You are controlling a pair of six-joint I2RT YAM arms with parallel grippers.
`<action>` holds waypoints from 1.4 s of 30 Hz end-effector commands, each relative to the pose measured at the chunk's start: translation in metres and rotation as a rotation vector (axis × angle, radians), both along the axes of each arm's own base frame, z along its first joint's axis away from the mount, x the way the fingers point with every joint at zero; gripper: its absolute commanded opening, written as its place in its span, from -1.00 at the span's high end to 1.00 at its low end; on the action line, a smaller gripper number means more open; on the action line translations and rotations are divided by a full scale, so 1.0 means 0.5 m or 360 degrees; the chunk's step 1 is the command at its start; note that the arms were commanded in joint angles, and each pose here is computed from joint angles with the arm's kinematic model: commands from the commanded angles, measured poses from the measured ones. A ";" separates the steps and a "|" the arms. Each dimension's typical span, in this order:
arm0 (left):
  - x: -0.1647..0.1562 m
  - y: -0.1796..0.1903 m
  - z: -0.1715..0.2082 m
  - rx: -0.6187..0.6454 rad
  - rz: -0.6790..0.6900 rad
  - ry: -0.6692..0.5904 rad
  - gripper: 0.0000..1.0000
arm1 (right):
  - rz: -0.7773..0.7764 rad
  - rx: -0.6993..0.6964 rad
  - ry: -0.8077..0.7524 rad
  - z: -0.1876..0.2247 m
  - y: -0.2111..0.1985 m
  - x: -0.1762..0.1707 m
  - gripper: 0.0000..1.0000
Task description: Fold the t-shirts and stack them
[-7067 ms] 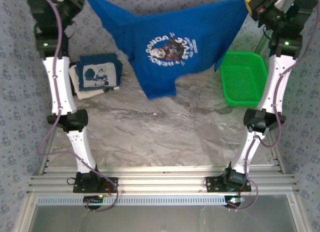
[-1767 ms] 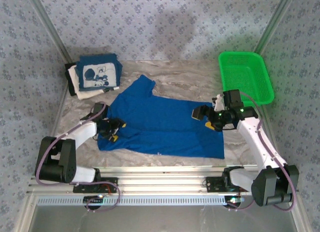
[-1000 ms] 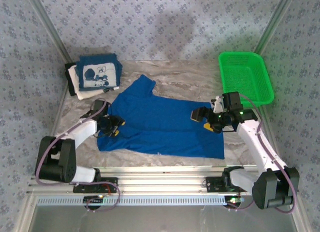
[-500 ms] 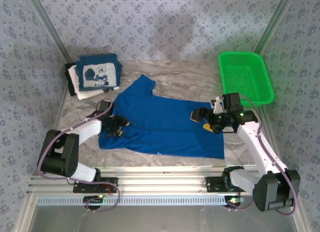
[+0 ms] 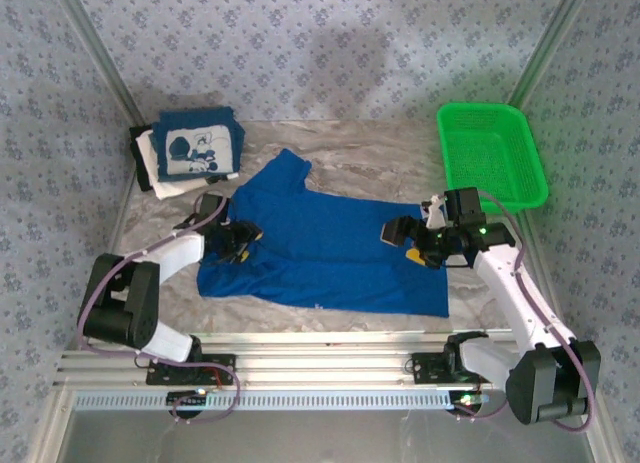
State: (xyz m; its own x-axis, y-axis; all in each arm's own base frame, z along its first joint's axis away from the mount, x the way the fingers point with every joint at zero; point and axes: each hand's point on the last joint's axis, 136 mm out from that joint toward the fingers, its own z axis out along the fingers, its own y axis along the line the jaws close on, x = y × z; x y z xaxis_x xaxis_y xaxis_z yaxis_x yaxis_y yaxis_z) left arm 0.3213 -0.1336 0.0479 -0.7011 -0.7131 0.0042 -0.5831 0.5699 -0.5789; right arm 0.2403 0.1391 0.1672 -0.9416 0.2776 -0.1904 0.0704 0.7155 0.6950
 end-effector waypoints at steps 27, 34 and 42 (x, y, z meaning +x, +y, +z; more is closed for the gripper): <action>-0.052 0.082 -0.006 0.0313 -0.0075 0.0141 -0.28 | -0.0427 -0.0603 0.0273 -0.133 -0.153 0.125 -0.92; -0.185 0.169 -0.078 0.0414 -0.0020 0.0431 -0.23 | -0.0451 -0.0792 0.0299 -0.143 -0.211 0.193 -0.86; -0.248 0.187 -0.059 0.0351 0.0082 0.0362 -0.38 | -0.0419 -0.0925 0.0227 -0.142 -0.217 0.309 -0.66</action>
